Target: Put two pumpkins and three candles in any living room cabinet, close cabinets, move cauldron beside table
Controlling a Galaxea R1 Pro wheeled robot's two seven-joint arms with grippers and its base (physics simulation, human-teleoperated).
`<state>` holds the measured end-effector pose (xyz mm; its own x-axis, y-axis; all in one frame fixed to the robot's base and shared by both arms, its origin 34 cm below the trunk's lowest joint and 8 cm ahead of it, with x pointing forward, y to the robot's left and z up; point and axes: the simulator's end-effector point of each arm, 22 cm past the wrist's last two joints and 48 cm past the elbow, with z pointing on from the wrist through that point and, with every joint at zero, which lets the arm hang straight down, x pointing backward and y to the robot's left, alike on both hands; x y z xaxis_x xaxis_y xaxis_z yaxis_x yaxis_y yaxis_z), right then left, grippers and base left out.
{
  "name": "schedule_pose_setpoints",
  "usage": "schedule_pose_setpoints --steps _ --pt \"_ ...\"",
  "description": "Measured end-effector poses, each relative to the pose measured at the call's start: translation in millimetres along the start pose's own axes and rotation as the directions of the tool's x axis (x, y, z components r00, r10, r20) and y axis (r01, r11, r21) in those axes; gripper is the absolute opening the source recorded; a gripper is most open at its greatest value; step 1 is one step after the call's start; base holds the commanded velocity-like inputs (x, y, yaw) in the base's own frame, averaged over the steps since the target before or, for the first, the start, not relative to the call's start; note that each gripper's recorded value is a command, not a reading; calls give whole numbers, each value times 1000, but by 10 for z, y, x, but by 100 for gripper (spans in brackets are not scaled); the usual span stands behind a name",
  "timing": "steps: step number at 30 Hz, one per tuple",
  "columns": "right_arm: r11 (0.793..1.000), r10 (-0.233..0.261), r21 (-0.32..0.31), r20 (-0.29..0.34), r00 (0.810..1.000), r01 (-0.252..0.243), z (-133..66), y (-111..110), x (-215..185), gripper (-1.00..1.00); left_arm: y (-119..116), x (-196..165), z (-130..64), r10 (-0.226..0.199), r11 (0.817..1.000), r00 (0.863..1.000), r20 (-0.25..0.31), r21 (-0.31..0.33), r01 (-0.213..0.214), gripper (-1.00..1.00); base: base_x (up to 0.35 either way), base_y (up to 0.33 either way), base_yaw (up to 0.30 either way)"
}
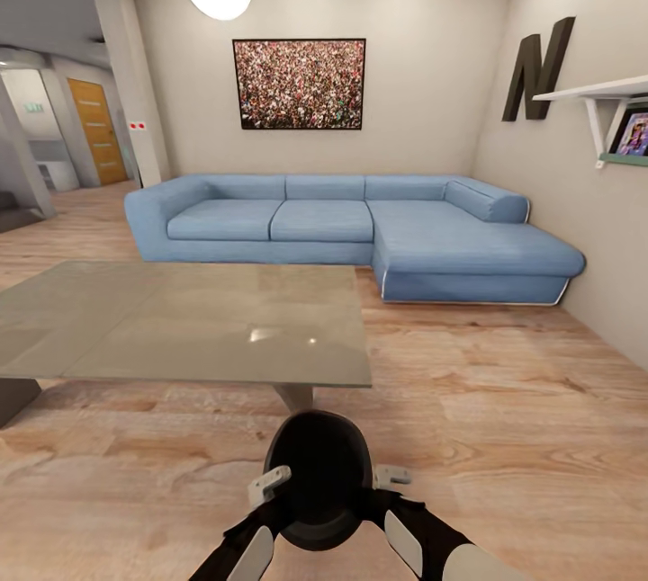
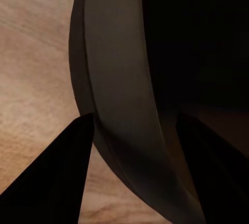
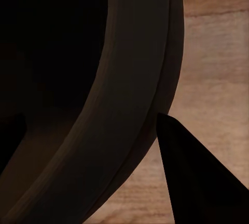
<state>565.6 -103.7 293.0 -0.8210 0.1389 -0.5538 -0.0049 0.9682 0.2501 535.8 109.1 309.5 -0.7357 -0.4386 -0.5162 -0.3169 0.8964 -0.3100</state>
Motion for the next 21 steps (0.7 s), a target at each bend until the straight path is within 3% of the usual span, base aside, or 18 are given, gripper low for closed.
schedule_pose_setpoints --steps 21 --pt "1000 0 -1 0 1000 0 0 -3 -3 -100 -3 -1 0 1 1000 1000 1 0 -1 -100 63 0 0"
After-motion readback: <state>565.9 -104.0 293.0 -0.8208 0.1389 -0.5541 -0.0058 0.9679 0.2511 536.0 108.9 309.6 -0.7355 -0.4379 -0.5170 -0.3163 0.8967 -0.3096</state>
